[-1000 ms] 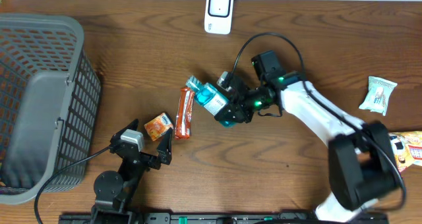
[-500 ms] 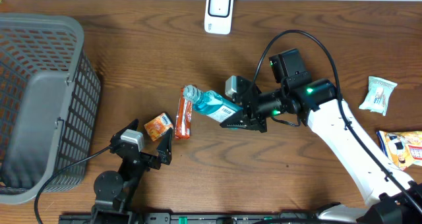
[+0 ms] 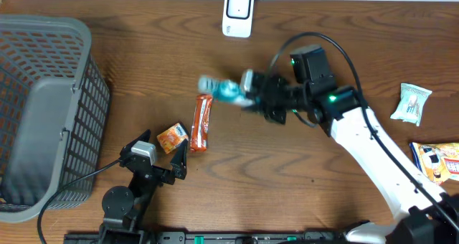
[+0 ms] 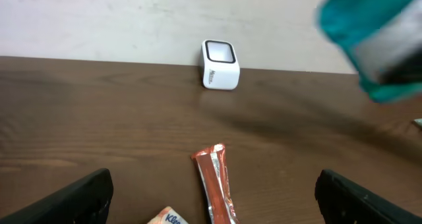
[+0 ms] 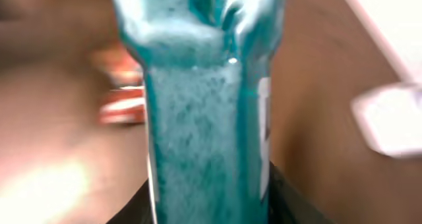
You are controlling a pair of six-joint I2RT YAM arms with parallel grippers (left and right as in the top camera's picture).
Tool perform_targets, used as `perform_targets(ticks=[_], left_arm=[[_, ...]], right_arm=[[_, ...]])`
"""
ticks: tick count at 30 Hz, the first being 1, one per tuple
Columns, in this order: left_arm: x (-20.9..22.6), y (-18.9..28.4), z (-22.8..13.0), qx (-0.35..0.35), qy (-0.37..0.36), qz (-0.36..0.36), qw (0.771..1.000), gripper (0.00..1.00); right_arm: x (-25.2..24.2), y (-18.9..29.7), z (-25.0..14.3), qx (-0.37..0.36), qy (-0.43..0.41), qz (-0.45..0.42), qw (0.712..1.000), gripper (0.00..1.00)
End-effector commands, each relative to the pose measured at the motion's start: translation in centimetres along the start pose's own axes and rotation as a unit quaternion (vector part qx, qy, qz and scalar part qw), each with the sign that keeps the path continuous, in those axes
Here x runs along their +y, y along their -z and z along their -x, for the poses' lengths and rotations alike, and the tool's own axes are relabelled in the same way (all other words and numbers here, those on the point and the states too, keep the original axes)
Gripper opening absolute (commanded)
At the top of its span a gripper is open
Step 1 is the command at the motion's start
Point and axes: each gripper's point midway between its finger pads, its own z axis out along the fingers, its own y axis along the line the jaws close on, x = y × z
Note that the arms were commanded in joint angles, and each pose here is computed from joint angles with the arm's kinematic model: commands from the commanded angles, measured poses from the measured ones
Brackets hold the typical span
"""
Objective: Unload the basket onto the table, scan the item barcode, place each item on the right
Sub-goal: 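Present the Listerine bottle in front of the white scanner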
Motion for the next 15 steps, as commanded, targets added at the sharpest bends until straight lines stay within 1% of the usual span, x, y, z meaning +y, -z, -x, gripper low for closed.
perform_targets(ticks=[1, 6, 7, 11, 13, 15], left_arm=[[0.2, -0.1, -1.6, 0.023, 0.002, 0.001, 1.000, 0.98], [0.2, -0.1, -1.6, 0.023, 0.002, 0.001, 1.000, 0.98], [0.2, -0.1, -1.6, 0.023, 0.002, 0.001, 1.000, 0.98], [0.2, -0.1, -1.6, 0.023, 0.002, 0.001, 1.000, 0.98], [0.2, -0.1, -1.6, 0.023, 0.002, 0.001, 1.000, 0.98], [0.2, -0.1, -1.6, 0.023, 0.002, 0.001, 1.000, 0.98]], right_arm=[[-6.5, -0.7, -2.7, 0.067, -0.073, -0.161, 0.982, 0.01], [-12.5, -2.2, -4.1, 0.075, -0.060, -0.286, 0.953, 0.01], [-13.1, -2.5, -4.3, 0.075, -0.059, -0.298, 0.950, 0.01], [-17.8, -2.8, -4.9, 0.061, -0.051, -0.410, 0.909, 0.01], [-19.5, -3.0, -4.8, 0.060, -0.036, -0.442, 0.894, 0.01], [-20.8, -4.0, -4.7, 0.072, -0.011, -0.445, 0.892, 0.01]])
